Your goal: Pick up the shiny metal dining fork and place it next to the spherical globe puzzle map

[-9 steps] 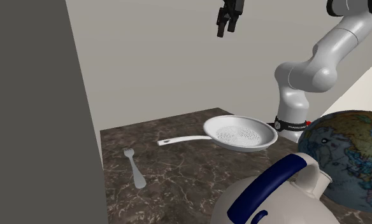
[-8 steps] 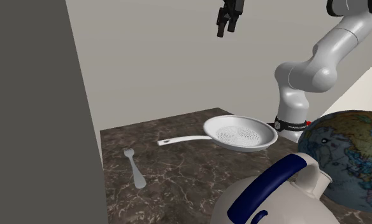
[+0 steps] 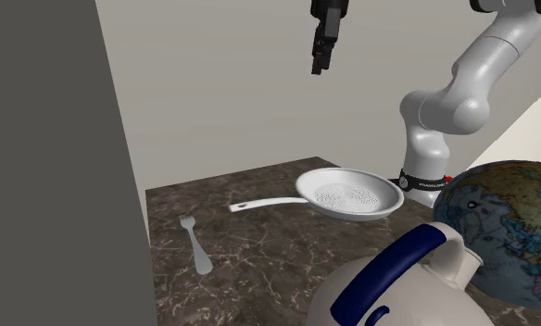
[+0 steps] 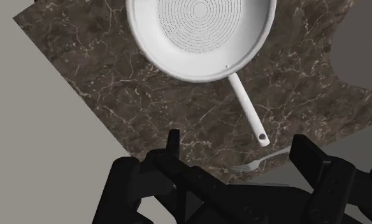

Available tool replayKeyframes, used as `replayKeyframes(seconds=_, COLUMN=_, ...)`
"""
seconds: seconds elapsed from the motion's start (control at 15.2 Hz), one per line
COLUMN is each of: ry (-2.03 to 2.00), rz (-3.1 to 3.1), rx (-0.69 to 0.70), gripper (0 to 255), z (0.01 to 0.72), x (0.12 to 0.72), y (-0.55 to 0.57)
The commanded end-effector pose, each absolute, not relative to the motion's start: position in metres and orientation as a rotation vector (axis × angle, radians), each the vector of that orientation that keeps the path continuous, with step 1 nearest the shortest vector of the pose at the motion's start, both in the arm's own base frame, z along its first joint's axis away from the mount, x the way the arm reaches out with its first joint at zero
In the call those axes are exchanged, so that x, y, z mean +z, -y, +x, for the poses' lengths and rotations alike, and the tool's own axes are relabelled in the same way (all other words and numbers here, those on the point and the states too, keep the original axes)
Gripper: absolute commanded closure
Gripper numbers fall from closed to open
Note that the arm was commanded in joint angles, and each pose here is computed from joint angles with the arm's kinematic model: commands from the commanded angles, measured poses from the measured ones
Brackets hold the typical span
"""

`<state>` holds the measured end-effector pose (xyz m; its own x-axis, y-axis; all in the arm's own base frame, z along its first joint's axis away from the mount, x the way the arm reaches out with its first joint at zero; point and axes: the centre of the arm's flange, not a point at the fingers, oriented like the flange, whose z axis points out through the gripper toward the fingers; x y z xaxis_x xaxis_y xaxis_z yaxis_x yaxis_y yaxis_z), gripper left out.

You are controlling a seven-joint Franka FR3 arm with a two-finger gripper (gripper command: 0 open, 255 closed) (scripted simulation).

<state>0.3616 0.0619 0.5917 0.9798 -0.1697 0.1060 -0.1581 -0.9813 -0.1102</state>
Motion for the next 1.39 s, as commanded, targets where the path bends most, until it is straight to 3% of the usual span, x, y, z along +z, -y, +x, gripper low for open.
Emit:
replayKeyframes(seconds=0.0, ry=-0.354, rz=-3.015, rx=-0.153, gripper=0, z=0.378, x=0.579, y=-0.08)
replayKeyframes(seconds=1.32, ry=-1.269, rz=-2.768, rx=0.074, gripper=0, z=0.565, x=0.429, y=-0.208)
